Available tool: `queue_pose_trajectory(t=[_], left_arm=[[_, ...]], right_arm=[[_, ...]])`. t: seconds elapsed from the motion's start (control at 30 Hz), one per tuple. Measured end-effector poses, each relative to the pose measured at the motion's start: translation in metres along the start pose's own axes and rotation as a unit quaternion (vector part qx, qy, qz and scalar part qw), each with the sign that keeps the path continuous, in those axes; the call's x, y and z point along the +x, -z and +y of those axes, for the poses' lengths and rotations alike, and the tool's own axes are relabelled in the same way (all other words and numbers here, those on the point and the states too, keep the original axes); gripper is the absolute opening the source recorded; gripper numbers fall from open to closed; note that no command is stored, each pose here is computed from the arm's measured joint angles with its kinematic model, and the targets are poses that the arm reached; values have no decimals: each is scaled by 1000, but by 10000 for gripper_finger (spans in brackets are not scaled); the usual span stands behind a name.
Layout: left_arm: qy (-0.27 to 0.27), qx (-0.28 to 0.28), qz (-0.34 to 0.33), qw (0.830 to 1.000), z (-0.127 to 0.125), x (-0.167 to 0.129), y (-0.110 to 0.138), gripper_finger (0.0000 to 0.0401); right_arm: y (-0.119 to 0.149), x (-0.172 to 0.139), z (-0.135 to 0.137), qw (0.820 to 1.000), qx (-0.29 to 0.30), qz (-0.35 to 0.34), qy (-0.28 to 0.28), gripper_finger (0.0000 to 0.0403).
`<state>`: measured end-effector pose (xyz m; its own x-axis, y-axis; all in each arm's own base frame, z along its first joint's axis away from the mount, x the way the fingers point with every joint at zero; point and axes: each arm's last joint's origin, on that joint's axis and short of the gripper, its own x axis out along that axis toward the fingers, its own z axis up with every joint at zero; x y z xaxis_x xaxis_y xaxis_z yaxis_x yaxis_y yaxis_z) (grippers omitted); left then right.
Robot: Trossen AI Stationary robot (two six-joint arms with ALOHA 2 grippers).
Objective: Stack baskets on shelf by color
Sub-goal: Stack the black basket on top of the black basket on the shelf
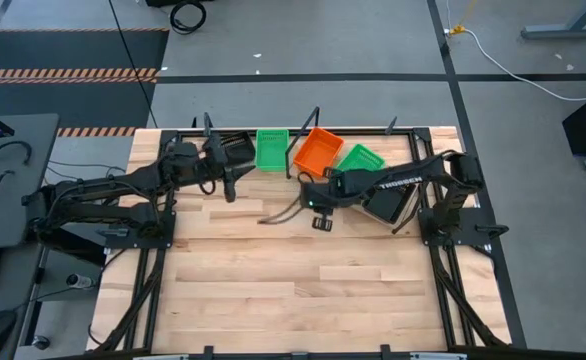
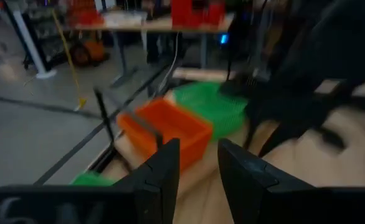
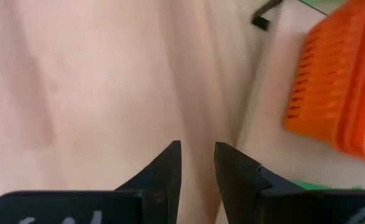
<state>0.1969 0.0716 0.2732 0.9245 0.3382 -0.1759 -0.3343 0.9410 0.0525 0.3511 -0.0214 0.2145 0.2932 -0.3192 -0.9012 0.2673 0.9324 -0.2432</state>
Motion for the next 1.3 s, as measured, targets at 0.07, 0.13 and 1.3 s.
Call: queue_pose_trajectory(t=[0.07,0.13,1.3], left_arm=[[-17,7,33,999,1,0,6,117],[-41,8,64,997,2,-1,12,117],[-161,-18,394,905,13,41,36,117]], right_arm=[[2,-6,9,1000,-11,-2,2,101],[3,-12,15,999,-22,-14,18,101],[129,-155,-23,842,-9,-539,-23,100]])
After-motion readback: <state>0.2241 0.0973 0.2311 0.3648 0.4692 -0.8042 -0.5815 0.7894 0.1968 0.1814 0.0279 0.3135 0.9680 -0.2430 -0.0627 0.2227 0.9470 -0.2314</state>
